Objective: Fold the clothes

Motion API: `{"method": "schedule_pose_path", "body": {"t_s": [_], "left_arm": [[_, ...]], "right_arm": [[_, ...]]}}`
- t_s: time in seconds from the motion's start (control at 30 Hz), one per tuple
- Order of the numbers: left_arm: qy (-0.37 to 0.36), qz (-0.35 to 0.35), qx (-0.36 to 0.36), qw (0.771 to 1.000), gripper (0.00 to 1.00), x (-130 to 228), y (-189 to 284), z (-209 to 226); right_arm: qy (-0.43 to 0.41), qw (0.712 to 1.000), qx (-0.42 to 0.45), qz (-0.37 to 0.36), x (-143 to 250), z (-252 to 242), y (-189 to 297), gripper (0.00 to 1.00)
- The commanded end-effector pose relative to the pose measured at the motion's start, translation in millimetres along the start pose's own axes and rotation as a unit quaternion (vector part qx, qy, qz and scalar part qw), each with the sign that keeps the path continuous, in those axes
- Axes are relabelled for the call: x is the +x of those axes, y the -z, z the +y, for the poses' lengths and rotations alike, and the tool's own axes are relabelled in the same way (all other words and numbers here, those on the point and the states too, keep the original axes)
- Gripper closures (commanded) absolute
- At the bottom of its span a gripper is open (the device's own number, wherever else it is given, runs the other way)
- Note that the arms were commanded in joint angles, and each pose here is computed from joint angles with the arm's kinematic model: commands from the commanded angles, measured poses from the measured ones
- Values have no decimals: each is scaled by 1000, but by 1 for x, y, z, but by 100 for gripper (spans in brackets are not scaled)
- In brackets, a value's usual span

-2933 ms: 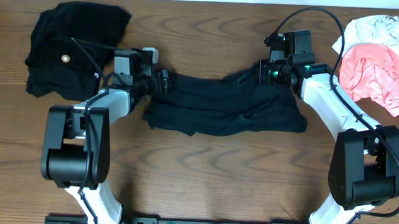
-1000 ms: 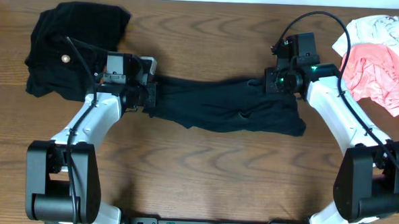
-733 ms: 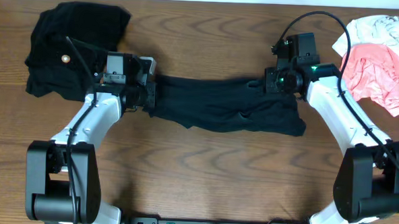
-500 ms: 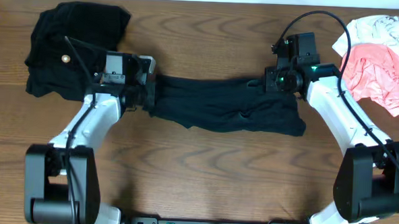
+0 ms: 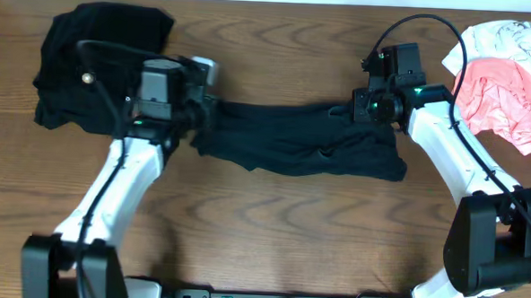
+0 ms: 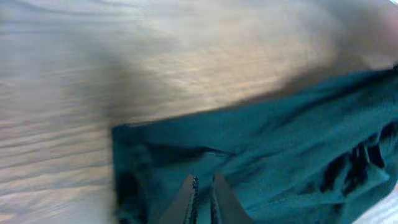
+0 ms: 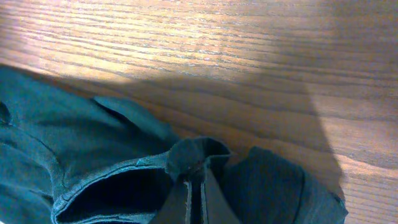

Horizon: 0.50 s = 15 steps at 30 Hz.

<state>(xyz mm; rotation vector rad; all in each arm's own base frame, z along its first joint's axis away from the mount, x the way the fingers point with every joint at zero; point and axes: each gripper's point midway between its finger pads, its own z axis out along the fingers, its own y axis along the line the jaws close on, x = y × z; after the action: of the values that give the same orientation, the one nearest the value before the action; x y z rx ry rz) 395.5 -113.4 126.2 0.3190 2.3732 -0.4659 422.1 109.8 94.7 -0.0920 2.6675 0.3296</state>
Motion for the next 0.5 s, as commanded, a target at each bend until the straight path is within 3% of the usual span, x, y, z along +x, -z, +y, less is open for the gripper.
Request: {"method": "schedule_pose_path", "body": {"t_s": [0.0,0.27,0.47], "left_arm": [[-18,44,8,999,92,24,-29,-3],[-8,116,-31,993,94,70,-67,22],[-4,138,-60,989,94,83,-71,34]], "right_arm": [[13,1000,0,-16,-9,4,8,99],[13,1000,1,-16,-9,4,8,99],[12,1000,11,-18,-9,0,8,99]]}}
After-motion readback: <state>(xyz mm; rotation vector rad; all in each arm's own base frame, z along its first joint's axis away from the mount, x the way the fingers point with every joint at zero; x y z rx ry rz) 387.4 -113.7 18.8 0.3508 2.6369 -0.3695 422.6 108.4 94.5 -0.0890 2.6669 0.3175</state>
